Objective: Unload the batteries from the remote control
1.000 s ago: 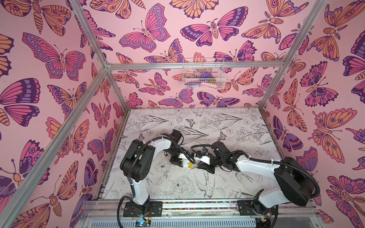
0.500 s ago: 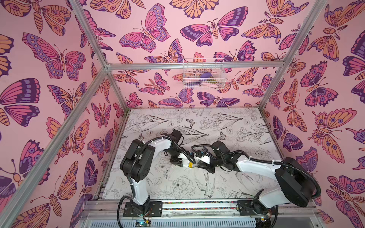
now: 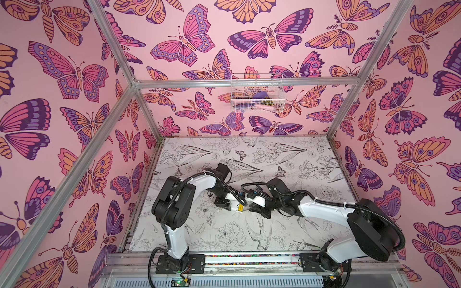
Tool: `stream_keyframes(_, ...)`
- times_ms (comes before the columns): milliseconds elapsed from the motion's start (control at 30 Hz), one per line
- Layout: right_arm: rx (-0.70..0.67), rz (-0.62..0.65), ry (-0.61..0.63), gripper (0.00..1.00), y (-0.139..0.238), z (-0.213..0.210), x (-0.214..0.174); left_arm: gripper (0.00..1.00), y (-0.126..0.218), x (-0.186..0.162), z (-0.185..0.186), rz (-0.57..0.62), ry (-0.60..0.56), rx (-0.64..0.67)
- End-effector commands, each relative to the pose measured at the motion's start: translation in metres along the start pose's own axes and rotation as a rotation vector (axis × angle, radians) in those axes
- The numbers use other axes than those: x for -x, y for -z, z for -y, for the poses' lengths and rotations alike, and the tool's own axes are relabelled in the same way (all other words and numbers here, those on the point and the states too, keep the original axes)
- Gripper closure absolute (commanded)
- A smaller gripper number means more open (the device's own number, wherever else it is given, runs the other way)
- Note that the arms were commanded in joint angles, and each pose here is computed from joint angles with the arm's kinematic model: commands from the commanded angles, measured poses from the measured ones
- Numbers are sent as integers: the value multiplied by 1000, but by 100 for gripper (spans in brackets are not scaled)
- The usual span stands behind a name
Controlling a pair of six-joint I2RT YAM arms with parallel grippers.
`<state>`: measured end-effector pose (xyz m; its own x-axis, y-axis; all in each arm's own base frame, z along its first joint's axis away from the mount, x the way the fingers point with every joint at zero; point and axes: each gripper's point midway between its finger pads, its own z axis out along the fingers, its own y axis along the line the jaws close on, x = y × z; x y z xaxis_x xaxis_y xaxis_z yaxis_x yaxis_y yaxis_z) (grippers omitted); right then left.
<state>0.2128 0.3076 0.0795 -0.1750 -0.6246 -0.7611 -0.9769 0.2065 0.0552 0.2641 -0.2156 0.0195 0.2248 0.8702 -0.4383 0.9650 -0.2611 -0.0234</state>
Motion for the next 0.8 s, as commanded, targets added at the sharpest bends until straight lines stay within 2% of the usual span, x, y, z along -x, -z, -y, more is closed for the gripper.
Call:
stream_keyframes(0, -26, 17, 28, 100, -2, 7, 9, 61, 3, 5, 6, 17, 13, -23)
stream_keyframes(767, -88, 16, 57, 100, 1, 14, 9, 61, 1, 5, 10, 21, 20, -36)
